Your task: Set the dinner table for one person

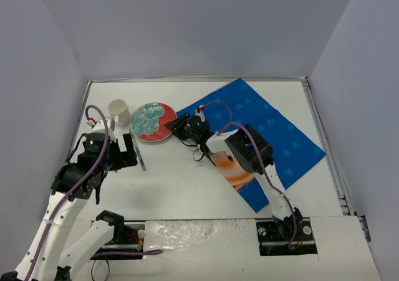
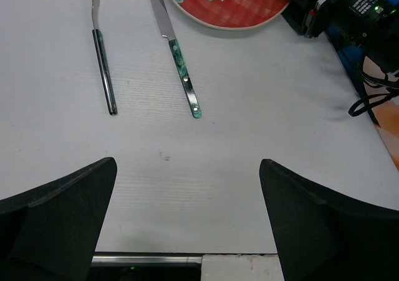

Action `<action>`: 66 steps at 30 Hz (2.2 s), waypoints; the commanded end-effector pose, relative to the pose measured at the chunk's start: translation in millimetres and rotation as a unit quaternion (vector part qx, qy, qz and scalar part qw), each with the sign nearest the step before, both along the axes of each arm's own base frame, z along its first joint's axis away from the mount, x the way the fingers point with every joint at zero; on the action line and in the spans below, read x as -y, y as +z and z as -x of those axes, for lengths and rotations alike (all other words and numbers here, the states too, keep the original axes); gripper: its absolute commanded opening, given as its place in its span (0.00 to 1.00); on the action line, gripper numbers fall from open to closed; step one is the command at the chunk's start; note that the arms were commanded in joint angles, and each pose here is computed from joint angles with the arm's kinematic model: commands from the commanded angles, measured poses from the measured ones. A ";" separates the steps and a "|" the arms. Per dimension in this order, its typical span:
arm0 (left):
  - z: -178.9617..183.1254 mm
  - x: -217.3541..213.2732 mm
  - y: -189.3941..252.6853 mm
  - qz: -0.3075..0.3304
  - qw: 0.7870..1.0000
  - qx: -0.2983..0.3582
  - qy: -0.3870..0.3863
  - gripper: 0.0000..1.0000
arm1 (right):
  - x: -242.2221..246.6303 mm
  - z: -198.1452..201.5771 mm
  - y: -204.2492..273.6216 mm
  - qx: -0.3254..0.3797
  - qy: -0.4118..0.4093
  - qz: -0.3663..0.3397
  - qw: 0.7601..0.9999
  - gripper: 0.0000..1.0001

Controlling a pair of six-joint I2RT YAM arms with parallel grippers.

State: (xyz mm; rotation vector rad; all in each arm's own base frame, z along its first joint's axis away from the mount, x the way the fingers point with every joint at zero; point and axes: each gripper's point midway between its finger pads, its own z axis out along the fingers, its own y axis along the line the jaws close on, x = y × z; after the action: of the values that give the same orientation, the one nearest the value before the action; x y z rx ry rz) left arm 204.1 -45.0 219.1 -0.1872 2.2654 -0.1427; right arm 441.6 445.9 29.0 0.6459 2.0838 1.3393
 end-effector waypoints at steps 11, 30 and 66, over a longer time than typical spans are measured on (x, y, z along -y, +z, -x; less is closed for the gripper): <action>-11.7 3.2 24.7 0.002 0.999 0.042 -0.006 0.97 | 10.6 4.2 45.2 0.045 0.021 -0.024 0.998 0.00; -51.7 24.7 19.0 0.020 0.998 0.057 -0.024 0.97 | 125.6 39.4 169.8 0.139 0.054 -0.083 0.985 0.00; -80.9 39.8 6.0 0.012 0.997 0.046 -0.053 0.97 | 362.7 77.7 117.3 0.181 -0.054 -0.003 0.982 0.00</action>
State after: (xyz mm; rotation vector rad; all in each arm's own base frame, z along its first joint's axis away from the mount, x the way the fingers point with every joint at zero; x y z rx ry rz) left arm 271.2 -78.5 206.5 -0.0911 2.2599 -0.1988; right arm 341.9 77.3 72.3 0.8145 1.9745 1.1951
